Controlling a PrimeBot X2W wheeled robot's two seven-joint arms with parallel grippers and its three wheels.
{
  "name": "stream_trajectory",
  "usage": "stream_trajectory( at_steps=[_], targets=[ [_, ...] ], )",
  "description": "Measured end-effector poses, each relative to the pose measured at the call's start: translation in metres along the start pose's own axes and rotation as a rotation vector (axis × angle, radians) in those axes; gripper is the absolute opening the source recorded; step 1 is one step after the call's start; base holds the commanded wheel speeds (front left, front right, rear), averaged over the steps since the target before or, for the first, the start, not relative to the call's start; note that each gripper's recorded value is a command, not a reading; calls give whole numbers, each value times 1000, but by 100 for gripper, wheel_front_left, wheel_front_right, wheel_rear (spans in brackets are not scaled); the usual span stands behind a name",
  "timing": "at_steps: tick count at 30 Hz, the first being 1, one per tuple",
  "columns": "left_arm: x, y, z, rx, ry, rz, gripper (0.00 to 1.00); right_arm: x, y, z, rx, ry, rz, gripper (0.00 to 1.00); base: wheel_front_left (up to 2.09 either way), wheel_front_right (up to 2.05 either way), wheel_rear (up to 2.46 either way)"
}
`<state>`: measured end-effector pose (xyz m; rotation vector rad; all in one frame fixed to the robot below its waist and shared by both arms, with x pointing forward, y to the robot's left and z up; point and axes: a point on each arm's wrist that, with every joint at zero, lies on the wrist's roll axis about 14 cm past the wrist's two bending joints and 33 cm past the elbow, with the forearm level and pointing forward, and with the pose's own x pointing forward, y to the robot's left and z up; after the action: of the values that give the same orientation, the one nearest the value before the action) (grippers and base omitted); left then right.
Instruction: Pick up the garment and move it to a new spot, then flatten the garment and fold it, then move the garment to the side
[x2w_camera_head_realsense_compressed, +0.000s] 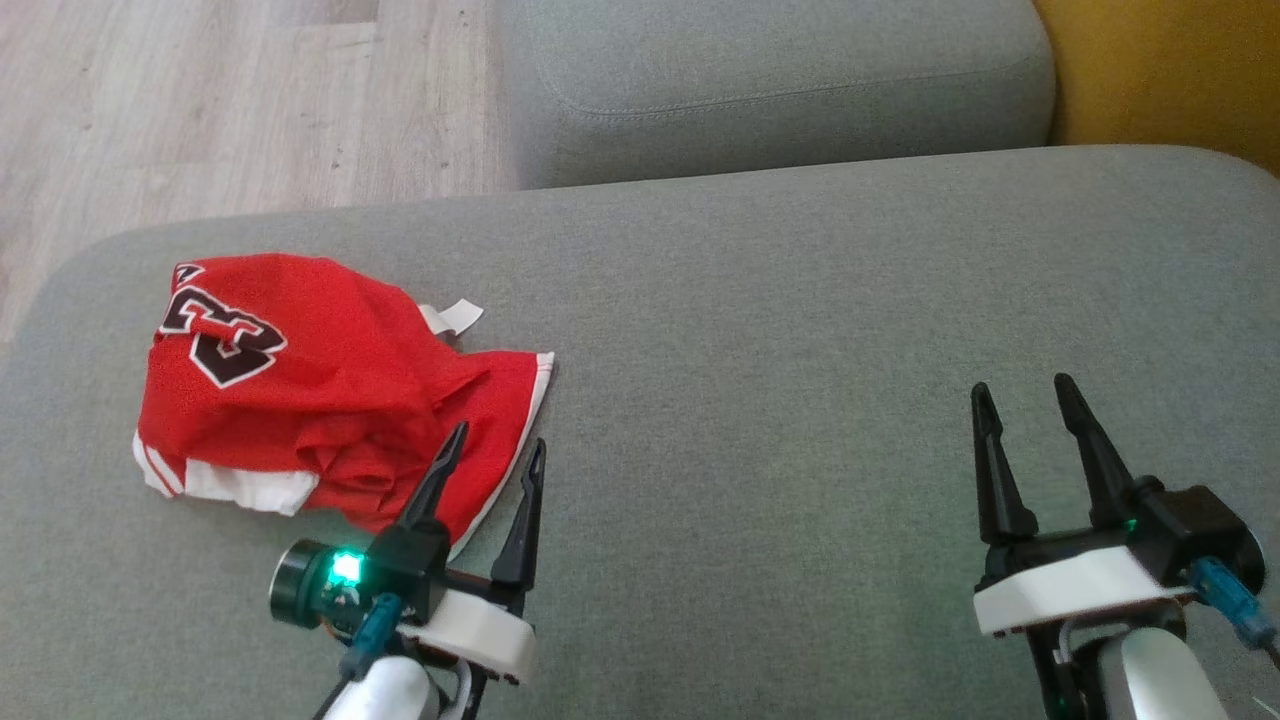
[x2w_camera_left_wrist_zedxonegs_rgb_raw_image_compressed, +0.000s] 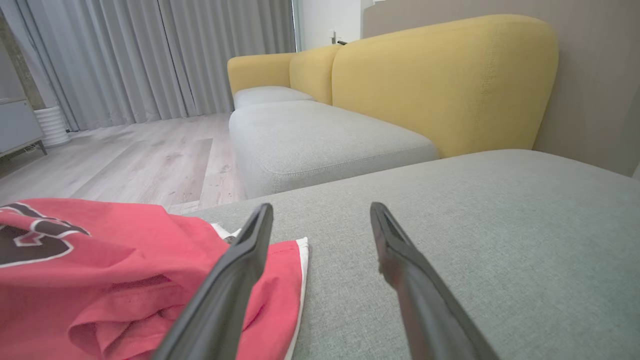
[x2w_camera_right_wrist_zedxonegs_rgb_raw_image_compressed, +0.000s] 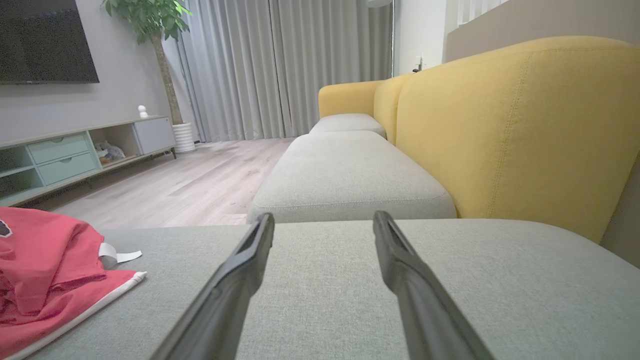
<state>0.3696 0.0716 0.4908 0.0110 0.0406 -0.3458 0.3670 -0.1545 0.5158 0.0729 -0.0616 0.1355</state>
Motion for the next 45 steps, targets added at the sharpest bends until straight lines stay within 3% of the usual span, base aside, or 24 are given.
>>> stream_trajectory(
  at_steps=[12, 17, 27, 45],
  targets=[
    [-2, 8, 6, -165, -45, 71, 100, -5, -9, -5, 159, -19, -48, 100, 0, 0, 0],
    [-8, 7, -8, -193, -14, 81, 100, -14, -8, -21, 142, 29, -49, 100, 0, 0, 0],
    [-10, -1, -11, -108, -20, 55, 100, -15, 2, -27, 80, 38, -12, 100, 0, 0, 0],
    [-12, 10, -10, -150, -31, 89, 100, -15, 7, -30, 139, 44, -7, 100, 0, 0, 0]
  ],
)
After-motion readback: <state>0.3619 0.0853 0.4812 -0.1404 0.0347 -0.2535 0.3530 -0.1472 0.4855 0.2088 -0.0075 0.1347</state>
